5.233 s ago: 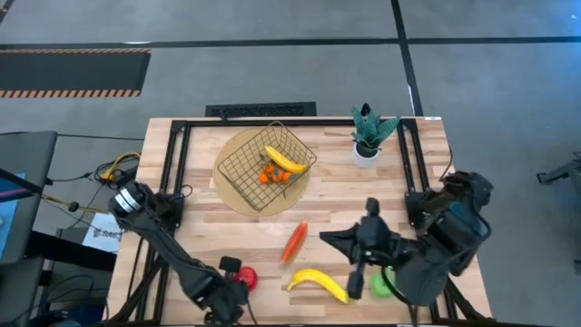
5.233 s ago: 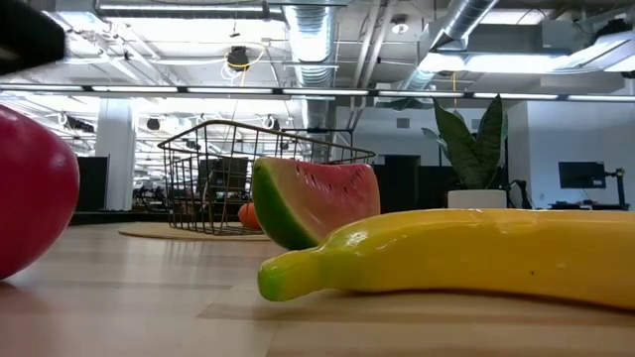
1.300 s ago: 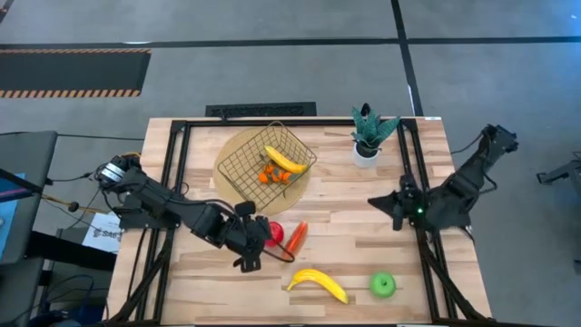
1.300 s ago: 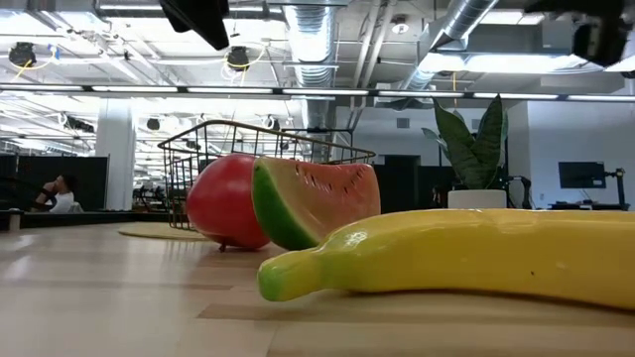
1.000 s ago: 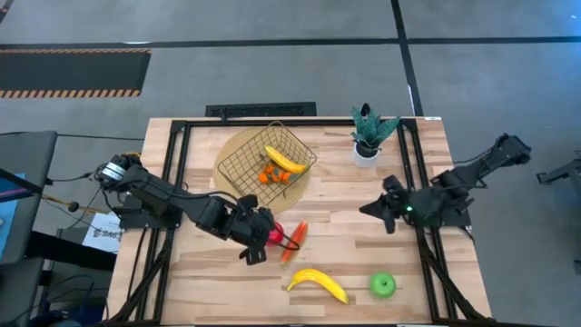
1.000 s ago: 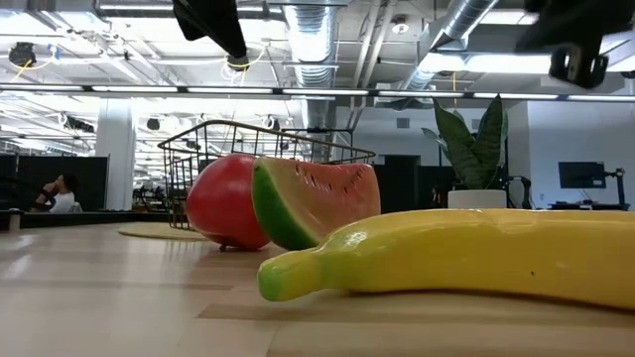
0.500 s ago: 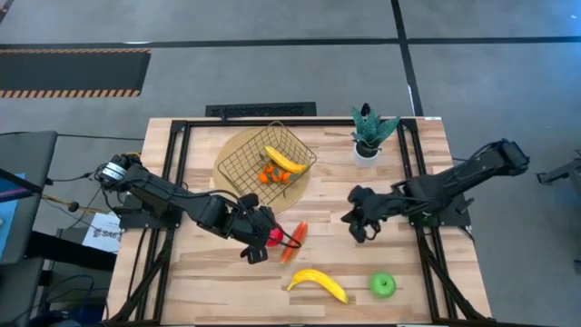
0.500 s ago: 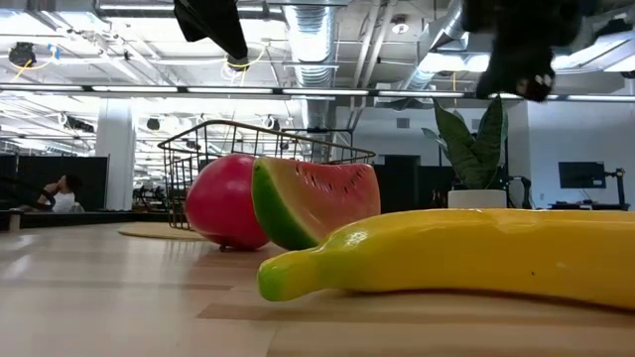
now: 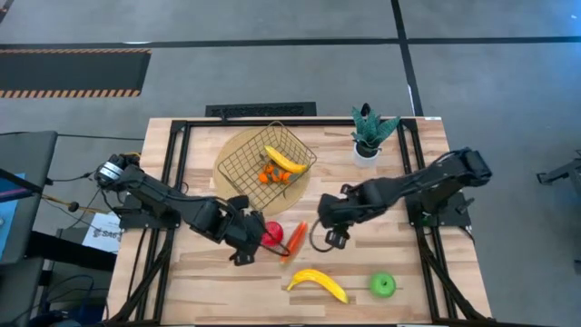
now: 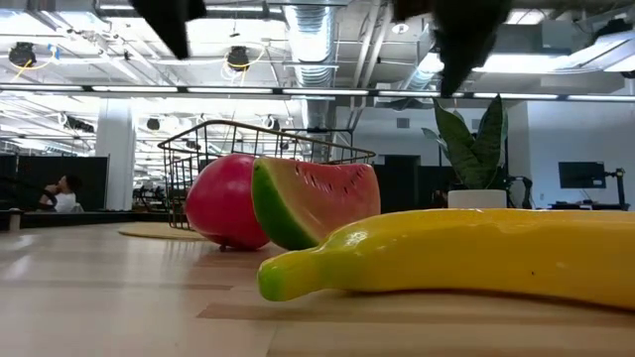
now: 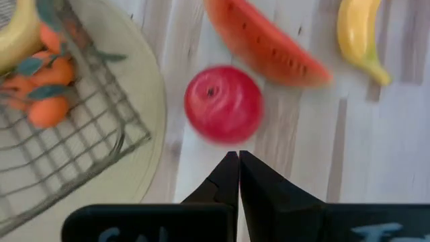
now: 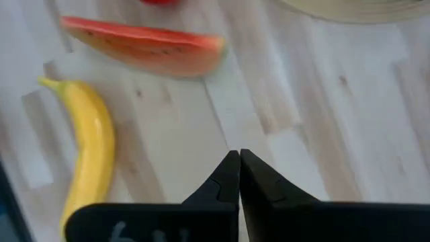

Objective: Build produce basket
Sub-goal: Put the red watermelon into the wire basket, then put the red apple into the wire basket

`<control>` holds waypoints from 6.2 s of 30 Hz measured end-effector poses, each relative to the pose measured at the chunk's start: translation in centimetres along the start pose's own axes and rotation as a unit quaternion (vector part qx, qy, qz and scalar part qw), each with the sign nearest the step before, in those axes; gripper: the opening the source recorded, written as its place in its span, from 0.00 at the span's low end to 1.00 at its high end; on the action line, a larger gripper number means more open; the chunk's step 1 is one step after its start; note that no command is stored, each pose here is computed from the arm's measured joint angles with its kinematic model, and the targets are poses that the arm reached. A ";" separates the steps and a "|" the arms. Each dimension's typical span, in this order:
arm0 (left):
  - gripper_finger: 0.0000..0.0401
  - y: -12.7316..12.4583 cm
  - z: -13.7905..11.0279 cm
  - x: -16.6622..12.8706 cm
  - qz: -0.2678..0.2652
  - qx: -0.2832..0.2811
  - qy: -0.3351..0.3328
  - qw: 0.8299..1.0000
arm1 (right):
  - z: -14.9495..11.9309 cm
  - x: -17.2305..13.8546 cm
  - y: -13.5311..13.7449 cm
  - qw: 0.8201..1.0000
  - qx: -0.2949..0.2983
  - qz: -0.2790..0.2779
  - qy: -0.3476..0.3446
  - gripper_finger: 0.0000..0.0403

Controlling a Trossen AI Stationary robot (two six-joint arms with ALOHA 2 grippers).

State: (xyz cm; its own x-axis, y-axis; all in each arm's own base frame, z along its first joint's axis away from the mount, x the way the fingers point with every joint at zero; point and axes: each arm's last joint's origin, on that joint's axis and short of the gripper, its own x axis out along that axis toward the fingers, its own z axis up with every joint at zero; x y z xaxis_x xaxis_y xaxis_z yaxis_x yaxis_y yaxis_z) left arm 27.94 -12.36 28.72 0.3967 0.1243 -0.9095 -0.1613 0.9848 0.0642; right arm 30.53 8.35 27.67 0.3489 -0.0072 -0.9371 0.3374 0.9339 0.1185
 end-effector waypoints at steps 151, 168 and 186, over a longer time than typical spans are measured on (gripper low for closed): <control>0.00 -1.5 -8.7 -8.9 0.047 -0.095 -0.063 0.992 | 19.1 1.9 -4.2 0.997 -0.018 0.014 -0.079 0.71; 0.00 -2.5 -9.5 -0.5 -0.011 0.020 -0.056 0.998 | 4.7 -7.3 11.2 0.969 0.106 -0.121 -0.190 0.71; 0.00 0.1 -8.5 4.9 -0.009 0.003 -0.075 0.997 | 2.1 7.6 15.7 0.933 0.257 -0.219 -0.128 0.07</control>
State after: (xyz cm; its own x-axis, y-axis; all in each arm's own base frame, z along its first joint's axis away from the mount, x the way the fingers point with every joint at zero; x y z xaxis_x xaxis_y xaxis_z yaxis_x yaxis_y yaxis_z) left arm 22.15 -12.72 20.75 0.5305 0.1221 -0.8388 -0.1468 0.9878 0.0510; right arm 40.36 22.24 23.07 0.2535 -0.4942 -0.8316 0.8477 0.5276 -0.0551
